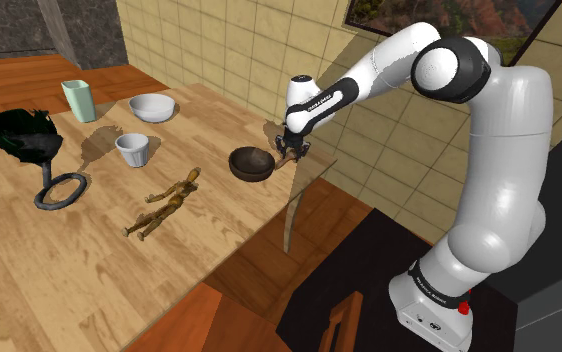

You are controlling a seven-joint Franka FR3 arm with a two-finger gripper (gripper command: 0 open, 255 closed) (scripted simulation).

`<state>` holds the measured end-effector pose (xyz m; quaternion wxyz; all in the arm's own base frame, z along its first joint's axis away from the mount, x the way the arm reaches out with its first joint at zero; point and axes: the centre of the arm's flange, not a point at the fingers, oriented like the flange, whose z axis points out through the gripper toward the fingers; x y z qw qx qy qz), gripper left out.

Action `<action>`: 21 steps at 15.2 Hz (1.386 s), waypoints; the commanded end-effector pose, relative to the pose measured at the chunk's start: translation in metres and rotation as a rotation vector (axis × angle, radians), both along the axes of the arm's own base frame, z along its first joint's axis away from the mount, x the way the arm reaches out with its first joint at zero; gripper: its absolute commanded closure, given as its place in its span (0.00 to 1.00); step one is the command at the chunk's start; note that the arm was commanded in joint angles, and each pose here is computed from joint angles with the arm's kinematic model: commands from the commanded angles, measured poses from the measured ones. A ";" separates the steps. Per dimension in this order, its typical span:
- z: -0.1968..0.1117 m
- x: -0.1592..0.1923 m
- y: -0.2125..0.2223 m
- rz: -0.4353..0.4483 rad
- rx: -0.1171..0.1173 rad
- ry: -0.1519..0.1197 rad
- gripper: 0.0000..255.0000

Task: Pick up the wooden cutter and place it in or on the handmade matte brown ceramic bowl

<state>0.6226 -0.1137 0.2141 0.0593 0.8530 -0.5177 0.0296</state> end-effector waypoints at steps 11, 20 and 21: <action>0.053 0.000 0.000 0.000 0.000 0.000 1.00; 0.100 0.000 0.000 0.000 0.000 0.000 1.00; 0.106 0.000 0.000 0.000 0.000 0.000 1.00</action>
